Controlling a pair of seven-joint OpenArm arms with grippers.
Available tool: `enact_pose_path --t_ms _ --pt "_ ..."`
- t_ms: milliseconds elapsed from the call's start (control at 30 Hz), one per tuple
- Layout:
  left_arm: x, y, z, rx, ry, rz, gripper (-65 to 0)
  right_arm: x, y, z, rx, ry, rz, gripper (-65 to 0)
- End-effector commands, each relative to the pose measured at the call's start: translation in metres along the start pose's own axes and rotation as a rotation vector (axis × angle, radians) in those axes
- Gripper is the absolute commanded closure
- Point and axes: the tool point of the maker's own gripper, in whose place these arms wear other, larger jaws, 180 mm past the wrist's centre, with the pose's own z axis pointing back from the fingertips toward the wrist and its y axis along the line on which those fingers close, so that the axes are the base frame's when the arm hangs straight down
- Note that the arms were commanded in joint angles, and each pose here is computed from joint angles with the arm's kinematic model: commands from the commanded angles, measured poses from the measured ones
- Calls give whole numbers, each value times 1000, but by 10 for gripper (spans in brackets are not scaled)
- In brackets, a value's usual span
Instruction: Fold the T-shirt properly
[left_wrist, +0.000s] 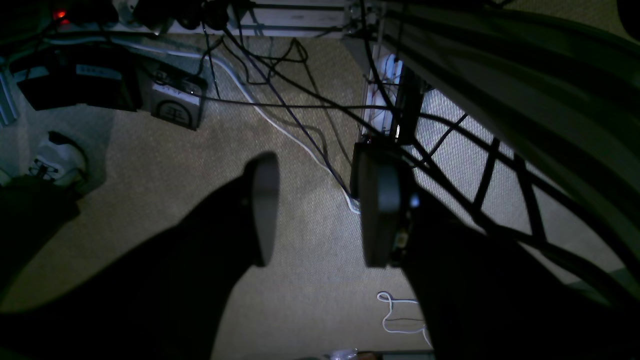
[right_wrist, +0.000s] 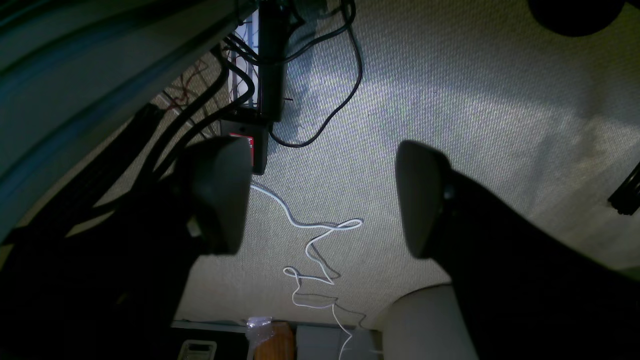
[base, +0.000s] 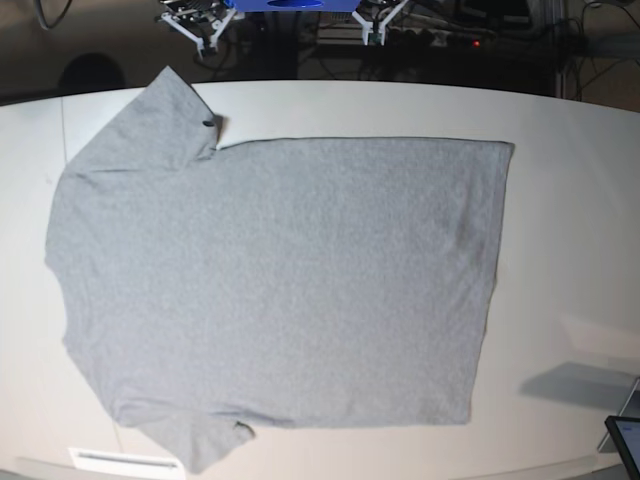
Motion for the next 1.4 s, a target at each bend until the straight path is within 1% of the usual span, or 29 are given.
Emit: enact_pose_path --t_ms 0,600,667,700,733,767,800,833,867,900,933,967,1000,1067,1267,1367 --pt "-3 -3 1 -4 -1 -2 -262 -3 1 0 4 0 4 -432" --pt "-3 -1 1 -1 -1 -2 -255 -4 0 0 2 2 6 -432" --pt "-4 -1 1 -2 1 -3 -250 -4 0 0 2 2 6 -432" --pt "-4 -2 1 -2 1 -4 -228 -4 0 0 2 2 6 -431" --pt "-4 -1 1 -2 1 -3 -186 -4 0 0 2 2 6 -415" --pt "-4 -1 1 0 1 3 -107 -4 0 0 2 2 6 -371" --pt "-4 -1 1 0 1 3 -24 -4 0 0 2 2 6 -297" --pt "-4 -1 1 0 1 3 0 -5 0 0 3 4 6 -197" --pt "-4 -1 1 0 1 3 0 -5 -1 0 1 4 6 -103" --pt "-4 -1 1 0 1 3 -2 -5 -1 0 1 4 6 -23" --pt "-4 -1 1 0 1 3 0 -5 -1 0 1 4 6 0" --pt "-4 -1 1 0 1 3 0 -5 -1 0 1 4 3 -6" --pt "-4 -1 1 0 1 3 0 -6 -1 0 1 5 2 -32" --pt "-7 -1 1 0 6 3 0 -8 0 0 3 10 3 -61" --pt "-26 0 4 2 30 3 0 -29 3 2 7 37 1 -64" --pt "-23 6 12 14 -49 0 0 -32 -1 5 -11 8 -3 -64"
